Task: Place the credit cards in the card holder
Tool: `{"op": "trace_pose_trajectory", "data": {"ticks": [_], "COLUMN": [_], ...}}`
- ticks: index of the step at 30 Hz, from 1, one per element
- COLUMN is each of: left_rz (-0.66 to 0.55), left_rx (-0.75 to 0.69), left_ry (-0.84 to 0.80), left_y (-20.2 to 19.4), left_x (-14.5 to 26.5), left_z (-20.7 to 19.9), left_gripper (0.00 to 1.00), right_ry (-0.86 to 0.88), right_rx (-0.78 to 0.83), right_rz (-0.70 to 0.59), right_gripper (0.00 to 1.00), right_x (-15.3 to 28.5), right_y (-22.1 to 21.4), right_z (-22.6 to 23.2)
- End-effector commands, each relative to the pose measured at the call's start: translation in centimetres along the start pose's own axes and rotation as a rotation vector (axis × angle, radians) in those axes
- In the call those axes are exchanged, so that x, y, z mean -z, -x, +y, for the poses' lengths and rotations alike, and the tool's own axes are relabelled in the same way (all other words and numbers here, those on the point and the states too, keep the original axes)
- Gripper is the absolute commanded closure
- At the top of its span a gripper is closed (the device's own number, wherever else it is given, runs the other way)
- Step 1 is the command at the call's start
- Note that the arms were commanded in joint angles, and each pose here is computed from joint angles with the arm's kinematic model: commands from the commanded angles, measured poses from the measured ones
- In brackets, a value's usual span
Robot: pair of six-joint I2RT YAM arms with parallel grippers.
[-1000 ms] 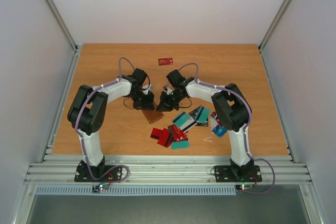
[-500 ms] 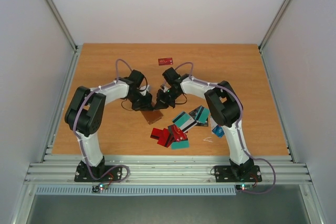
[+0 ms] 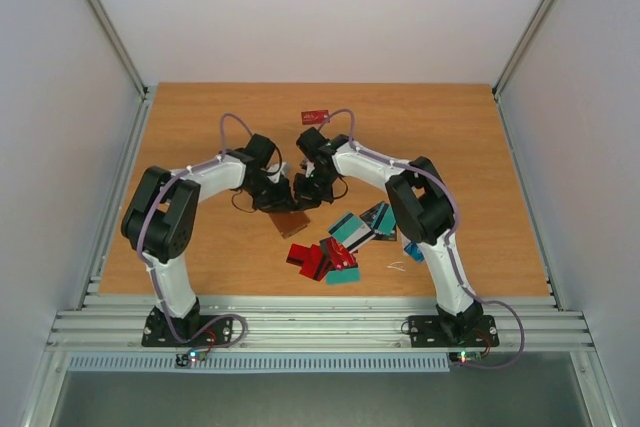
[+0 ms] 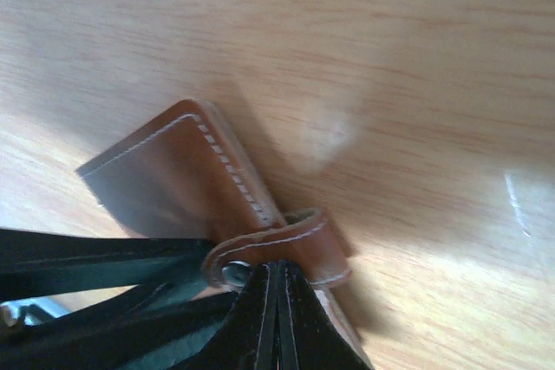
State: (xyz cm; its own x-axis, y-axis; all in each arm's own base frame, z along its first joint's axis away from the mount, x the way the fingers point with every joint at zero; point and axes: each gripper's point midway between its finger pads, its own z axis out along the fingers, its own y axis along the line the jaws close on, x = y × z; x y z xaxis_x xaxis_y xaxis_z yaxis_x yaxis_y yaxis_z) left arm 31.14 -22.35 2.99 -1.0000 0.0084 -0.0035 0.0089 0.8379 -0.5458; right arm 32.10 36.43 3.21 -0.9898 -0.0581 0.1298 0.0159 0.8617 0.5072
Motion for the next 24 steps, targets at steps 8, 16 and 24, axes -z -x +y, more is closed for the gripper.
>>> {"op": "trace_pose_trajectory", "data": {"ticks": [8, 16, 24], "left_rz": [-0.05, -0.269, -0.606], "left_rx": [-0.016, -0.118, -0.308], "left_ry": [0.15, 0.106, 0.182], "left_y": [-1.6, -1.8, -3.1], "left_x": [7.1, 15.2, 24.4], "left_z": [-1.4, -4.4, -5.2], "left_gripper": [0.66, 0.56, 0.01], "right_ry": [0.066, 0.117, 0.082], "right_rx": [0.179, 0.335, 0.491], "right_rz": [-0.059, -0.27, -0.714], "right_gripper": [0.94, 0.69, 0.01], "right_x": [6.7, 15.4, 28.2], "right_y": [-1.8, -2.9, -6.8], "right_z": [5.4, 8.4, 7.3]}}
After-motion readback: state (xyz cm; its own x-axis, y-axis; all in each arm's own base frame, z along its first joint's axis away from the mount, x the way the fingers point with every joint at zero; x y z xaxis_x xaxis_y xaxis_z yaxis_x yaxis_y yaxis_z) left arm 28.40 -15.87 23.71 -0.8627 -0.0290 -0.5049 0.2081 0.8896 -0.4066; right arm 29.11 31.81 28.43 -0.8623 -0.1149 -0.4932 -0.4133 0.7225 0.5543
